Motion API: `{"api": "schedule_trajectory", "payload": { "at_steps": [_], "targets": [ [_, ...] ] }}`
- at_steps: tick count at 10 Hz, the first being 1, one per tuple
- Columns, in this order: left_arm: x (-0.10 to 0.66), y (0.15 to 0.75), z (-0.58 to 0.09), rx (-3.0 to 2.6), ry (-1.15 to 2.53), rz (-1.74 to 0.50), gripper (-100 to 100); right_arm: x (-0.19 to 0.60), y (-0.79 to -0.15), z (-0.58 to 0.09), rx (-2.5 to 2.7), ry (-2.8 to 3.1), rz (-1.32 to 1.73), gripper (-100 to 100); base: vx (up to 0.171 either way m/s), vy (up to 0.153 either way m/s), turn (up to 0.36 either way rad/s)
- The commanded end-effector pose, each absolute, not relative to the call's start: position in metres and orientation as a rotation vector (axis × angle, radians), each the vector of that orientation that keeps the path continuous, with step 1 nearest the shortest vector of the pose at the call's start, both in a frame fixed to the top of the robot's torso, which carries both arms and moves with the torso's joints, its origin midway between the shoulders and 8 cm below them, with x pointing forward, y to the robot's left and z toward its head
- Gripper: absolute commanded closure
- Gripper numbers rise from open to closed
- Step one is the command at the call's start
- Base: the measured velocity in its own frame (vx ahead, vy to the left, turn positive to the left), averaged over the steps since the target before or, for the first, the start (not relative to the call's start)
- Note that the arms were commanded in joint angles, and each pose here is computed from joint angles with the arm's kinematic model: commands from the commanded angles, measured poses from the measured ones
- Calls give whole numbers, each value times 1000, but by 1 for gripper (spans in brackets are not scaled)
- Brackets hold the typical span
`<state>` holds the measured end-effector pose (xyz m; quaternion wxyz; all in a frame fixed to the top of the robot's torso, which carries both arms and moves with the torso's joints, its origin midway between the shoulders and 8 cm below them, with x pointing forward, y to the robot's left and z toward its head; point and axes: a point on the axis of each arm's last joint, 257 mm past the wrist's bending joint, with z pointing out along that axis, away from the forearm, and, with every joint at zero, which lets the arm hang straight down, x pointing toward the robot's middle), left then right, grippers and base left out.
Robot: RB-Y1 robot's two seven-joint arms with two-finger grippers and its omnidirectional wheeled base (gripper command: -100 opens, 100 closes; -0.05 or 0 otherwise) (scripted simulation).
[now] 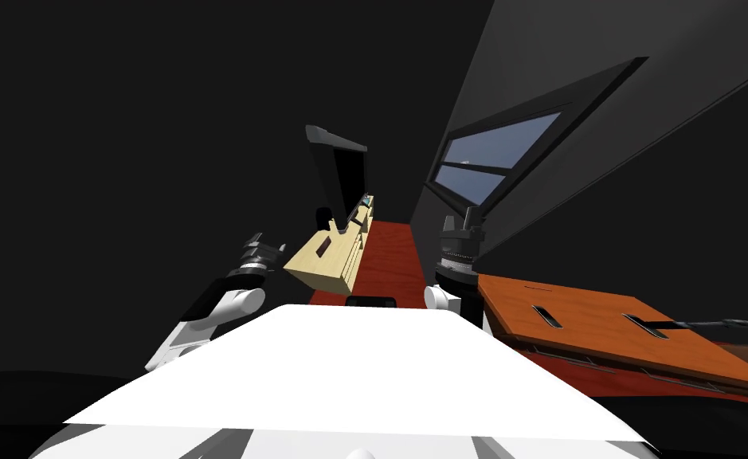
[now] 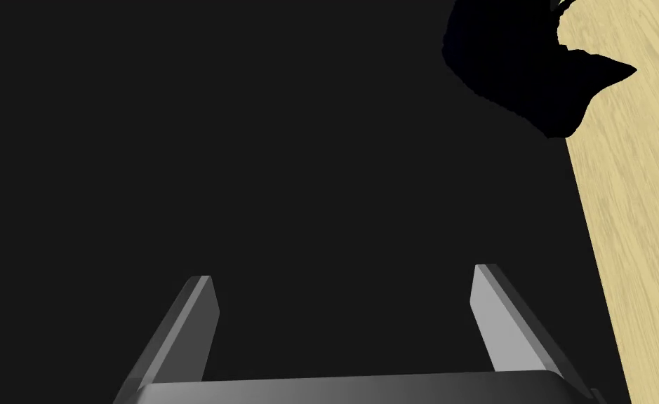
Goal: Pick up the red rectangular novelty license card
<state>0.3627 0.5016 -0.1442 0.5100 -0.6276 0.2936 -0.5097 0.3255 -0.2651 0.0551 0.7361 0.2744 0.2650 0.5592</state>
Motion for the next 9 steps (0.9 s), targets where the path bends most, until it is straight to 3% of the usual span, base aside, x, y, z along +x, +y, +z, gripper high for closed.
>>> {"api": "schedule_trajectory", "payload": {
  "at_steps": [1, 4, 9],
  "targets": [
    [363, 511, -158, -1572, 706, -1208, -100, 326, -265, 55, 603, 582, 1229, 0, 29, -59, 25],
    [354, 527, -180, -1670, 693, -1175, -100, 326, -265, 55, 603, 582, 1229, 0, 41, -57, -6],
    [329, 556, -224, -1865, 654, -1102, -100, 326, -265, 55, 603, 582, 1229, 0, 100, -49, -31]
  ]
}}
